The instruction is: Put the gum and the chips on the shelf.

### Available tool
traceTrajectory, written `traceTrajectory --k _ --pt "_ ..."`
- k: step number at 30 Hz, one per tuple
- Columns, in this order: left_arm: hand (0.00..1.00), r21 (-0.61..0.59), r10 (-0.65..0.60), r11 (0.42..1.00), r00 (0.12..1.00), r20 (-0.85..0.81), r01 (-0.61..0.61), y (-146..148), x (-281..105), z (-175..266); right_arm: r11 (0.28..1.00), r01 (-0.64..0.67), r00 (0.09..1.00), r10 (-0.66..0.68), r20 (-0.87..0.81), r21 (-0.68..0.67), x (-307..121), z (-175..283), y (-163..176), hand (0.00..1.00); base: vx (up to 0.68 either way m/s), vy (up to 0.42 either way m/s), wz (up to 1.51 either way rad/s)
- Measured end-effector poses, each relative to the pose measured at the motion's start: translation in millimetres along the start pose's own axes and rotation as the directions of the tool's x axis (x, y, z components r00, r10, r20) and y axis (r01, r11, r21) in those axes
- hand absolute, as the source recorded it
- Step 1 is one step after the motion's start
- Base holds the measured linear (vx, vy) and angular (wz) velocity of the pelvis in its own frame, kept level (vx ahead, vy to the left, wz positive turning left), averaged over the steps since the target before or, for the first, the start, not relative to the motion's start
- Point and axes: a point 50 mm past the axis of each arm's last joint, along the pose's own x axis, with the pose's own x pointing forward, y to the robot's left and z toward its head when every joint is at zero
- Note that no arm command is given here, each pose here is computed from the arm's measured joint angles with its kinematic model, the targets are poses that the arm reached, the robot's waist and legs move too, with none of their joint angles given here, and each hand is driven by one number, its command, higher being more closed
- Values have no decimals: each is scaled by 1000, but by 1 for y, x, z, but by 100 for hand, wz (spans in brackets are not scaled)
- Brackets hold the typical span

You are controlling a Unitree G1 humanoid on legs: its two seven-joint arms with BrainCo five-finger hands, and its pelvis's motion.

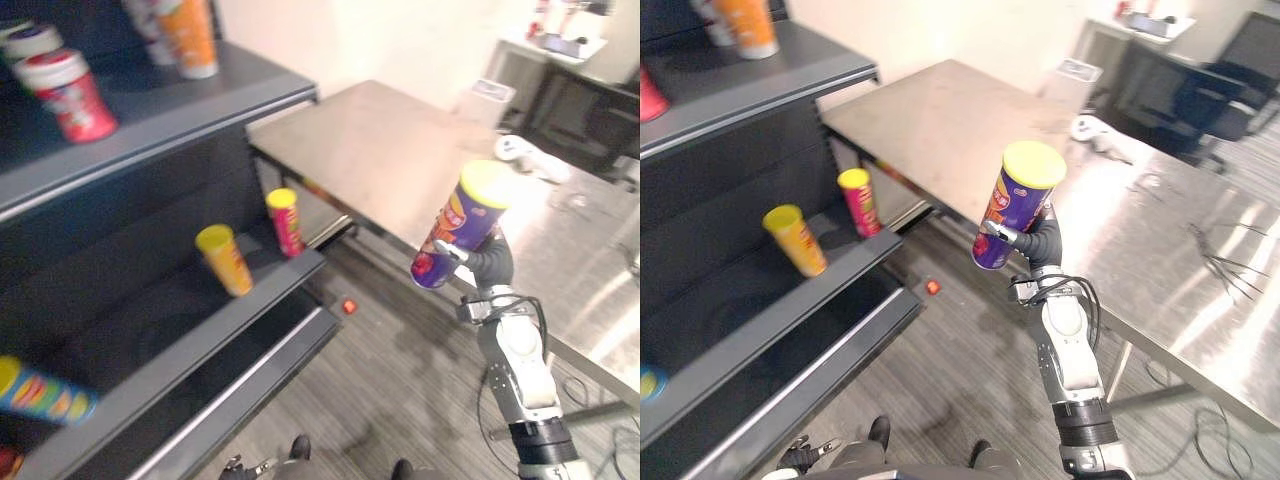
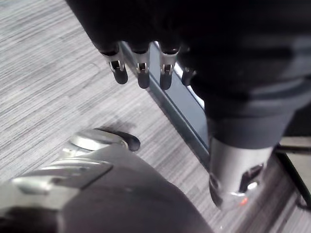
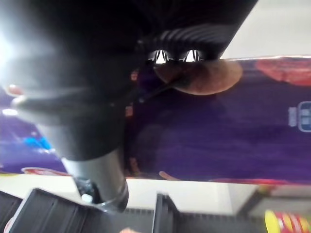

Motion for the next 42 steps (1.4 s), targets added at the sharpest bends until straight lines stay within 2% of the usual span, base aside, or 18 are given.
traceTrajectory --k 5,12,19,24,30,36,40,42 --pt "0 -54 16 998 1000 -11 -17 -2 0 0 998 68 998 -68 -8 -16 -4 -1 -15 100 -191 -102 109" --pt "0 -102 13 995 999 -52 -18 -6 -5 -17 957 282 959 -283 -12 -69 -25 1 -60 100 -59 46 107" --pt "0 -114 14 993 995 -97 -25 -5 -12 -36 949 316 948 -316 -32 -18 -28 -6 -55 100 -53 147 64" --pt "0 -100 14 995 995 -94 -23 -5 -12 -35 909 416 909 -417 -16 -29 -33 -3 -70 100 -70 72 40" --pt "0 -83 15 996 996 -88 -23 -3 -11 -34 900 431 901 -433 -34 -64 -36 -7 -72 100 -89 56 -11" --pt "0 -78 29 996 996 -80 -35 7 -10 -31 910 401 902 -412 -126 -105 -38 -27 -66 100 -13 40 5" --pt "0 -42 30 999 997 -68 -32 12 -9 -29 902 412 891 -428 -152 -128 -48 -31 -70 100 37 71 108" --pt "0 -22 47 999 992 -113 -50 20 -15 -46 902 397 884 -425 -195 -169 -61 -39 -68 100 187 -1 158"
